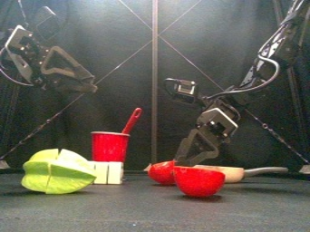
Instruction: Grab apple half
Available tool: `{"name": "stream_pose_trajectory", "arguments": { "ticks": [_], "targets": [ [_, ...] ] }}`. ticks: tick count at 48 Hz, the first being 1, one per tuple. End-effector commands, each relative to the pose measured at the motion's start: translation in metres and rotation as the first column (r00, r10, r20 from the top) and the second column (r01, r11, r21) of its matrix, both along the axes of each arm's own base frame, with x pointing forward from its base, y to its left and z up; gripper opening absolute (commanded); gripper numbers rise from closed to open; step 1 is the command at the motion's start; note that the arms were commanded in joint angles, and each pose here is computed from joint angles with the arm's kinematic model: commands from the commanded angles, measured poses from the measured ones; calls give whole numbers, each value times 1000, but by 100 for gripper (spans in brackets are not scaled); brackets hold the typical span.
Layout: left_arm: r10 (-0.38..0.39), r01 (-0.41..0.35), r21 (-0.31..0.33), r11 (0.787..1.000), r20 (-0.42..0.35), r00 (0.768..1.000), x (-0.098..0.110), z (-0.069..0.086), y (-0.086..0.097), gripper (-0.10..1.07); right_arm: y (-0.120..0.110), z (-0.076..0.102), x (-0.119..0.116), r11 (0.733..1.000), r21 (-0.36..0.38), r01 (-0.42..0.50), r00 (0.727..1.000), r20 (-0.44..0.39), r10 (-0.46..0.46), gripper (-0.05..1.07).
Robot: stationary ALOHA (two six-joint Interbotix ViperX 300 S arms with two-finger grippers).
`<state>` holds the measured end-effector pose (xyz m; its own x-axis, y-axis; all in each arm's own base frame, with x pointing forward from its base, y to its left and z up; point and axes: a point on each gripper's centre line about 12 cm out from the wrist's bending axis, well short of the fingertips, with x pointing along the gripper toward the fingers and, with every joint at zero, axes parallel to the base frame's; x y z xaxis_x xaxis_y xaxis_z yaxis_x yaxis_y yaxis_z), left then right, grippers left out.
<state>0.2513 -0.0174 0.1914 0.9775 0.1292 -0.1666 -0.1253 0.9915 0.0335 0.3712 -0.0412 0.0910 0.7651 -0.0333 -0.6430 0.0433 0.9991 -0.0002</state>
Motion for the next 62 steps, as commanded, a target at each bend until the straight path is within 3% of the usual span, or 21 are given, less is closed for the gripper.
{"name": "stream_pose_trajectory", "arguments": {
  "ticks": [1, 37, 62],
  "targets": [
    [-2, 2, -1, 1000, 23, 1000, 4, 7, -1, 80, -3, 11, 6, 1000, -9, 0, 1000, 30, 0, 94],
    [-2, 2, -1, 1000, 21, 1000, 4, 6, -1, 80, -2, 12, 29, 1000, -20, -16, 999, 52, 17, 94],
    [-2, 2, -1, 1000, 21, 1000, 4, 6, -1, 80, -1, 8, 29, 999, -26, -28, 999, 43, 29, 91]
  ]
}}
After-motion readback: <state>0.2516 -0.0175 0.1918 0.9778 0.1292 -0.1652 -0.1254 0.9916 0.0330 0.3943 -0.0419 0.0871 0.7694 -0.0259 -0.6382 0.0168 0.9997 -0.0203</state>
